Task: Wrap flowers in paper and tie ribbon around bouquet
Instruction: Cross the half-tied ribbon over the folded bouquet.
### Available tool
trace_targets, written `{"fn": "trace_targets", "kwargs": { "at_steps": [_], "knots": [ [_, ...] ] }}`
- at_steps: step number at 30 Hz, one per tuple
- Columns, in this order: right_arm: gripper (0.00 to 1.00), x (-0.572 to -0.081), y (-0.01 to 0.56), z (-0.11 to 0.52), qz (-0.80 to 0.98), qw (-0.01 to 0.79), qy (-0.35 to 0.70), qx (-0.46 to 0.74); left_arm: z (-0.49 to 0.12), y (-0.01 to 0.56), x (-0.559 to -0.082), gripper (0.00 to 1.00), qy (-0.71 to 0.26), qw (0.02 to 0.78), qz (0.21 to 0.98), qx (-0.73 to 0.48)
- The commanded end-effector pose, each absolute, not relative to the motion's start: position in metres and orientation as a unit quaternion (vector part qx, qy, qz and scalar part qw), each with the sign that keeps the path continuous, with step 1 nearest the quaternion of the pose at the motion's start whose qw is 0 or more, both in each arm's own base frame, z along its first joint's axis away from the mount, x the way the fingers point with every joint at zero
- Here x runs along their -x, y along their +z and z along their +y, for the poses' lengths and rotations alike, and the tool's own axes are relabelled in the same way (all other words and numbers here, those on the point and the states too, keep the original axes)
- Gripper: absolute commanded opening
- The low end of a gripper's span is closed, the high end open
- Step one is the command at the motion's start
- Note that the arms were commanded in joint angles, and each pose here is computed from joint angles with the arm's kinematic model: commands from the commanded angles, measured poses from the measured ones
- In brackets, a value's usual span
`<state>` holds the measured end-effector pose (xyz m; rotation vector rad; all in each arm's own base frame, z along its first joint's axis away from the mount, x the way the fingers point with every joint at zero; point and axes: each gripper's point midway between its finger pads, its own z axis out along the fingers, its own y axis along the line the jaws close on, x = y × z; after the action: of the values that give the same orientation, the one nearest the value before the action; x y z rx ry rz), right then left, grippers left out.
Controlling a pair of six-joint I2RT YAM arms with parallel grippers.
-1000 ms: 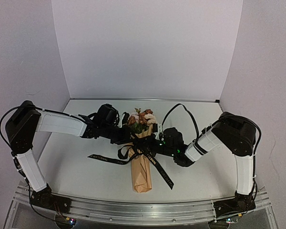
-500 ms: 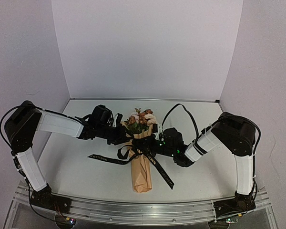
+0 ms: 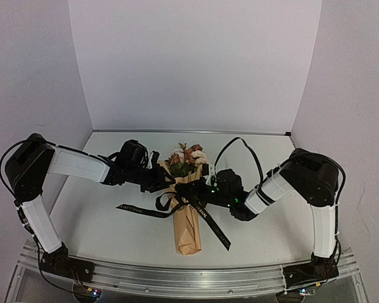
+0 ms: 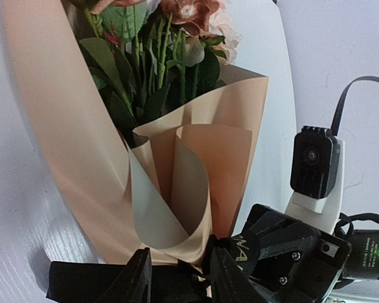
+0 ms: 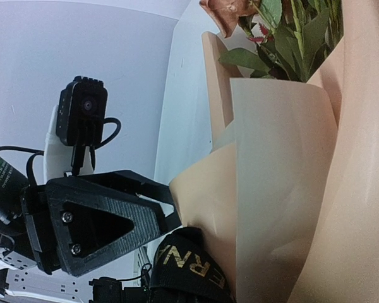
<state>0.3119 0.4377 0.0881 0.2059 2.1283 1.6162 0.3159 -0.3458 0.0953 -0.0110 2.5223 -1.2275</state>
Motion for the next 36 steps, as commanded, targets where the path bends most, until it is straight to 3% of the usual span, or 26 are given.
{"fn": "trace_targets", "kwargs": {
  "at_steps": [1,36],
  "knots": [
    [0.0,-0.317,0.105,0.445,0.754,0.24,0.608,-0.063,-0.342,0.107,-0.323,0.3,-0.43,0.183,0.884,0.014],
    [0.0,-0.318,0.106,0.447,0.754,0.24,0.608,-0.062,-0.383,0.114,-0.301,0.3,-0.466,0.139,0.87,-0.082]
  ]
}}
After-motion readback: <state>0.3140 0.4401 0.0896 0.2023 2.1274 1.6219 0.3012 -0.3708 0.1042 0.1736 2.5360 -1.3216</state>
